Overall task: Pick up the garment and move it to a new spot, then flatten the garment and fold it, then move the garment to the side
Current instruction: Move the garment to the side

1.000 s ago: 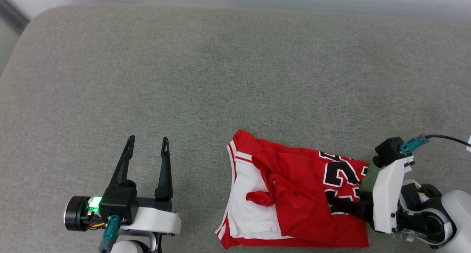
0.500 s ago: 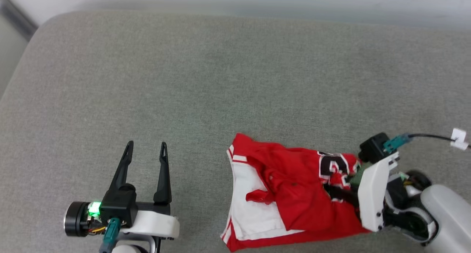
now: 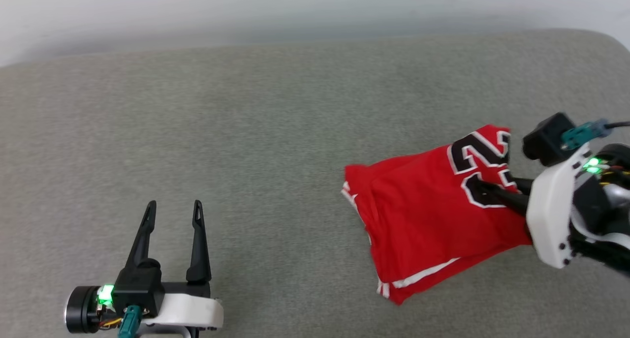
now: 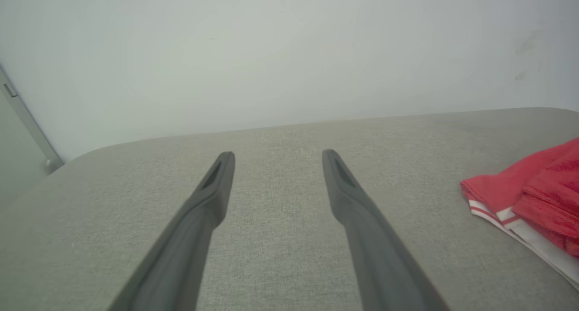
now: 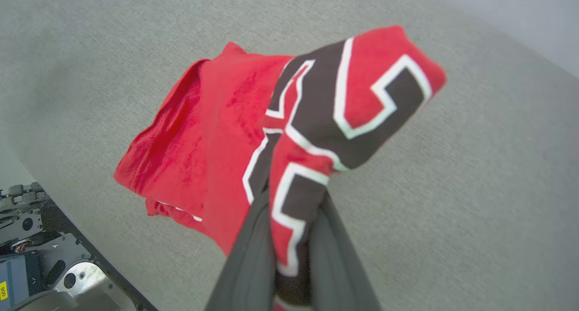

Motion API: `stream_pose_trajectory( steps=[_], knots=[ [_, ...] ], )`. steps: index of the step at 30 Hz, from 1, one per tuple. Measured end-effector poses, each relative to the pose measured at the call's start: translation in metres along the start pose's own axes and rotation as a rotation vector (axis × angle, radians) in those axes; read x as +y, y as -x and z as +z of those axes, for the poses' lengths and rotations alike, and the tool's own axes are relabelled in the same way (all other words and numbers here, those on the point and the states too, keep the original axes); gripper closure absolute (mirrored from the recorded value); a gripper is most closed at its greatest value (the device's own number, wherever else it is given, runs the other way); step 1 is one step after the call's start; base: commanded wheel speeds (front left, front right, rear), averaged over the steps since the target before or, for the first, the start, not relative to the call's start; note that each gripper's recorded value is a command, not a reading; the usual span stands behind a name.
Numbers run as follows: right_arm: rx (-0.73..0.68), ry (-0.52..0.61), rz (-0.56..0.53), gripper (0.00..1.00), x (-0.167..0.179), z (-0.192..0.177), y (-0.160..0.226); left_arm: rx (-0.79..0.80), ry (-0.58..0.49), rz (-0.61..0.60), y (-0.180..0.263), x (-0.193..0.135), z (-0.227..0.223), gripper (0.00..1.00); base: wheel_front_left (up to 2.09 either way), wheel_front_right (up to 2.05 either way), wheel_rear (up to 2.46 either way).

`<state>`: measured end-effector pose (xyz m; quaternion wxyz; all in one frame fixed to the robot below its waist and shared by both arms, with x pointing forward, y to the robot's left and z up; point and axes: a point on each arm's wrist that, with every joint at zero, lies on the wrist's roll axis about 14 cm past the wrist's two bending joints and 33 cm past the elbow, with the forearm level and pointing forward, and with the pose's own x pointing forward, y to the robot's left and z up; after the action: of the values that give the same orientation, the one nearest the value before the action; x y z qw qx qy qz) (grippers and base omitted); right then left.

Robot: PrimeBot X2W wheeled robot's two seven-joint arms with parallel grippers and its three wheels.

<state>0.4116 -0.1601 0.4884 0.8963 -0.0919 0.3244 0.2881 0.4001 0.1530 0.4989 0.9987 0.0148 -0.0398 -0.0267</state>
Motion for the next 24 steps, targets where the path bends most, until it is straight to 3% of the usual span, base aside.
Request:
stream_pose_trajectory(
  steps=[16,24],
  knots=[
    [0.251,-0.1,-0.559,1.0,-0.183,-0.081,0.086,0.015,-0.014,-0.14,-0.061,-0.036,-0.036,0.0,0.0,0.0,0.0],
    [0.342,-0.189,-0.767,1.0,-0.245,-0.115,0.104,0.041,-0.009,-0.196,-0.085,-0.05,-0.069,0.0,0.0,0.0,0.0]
  ],
)
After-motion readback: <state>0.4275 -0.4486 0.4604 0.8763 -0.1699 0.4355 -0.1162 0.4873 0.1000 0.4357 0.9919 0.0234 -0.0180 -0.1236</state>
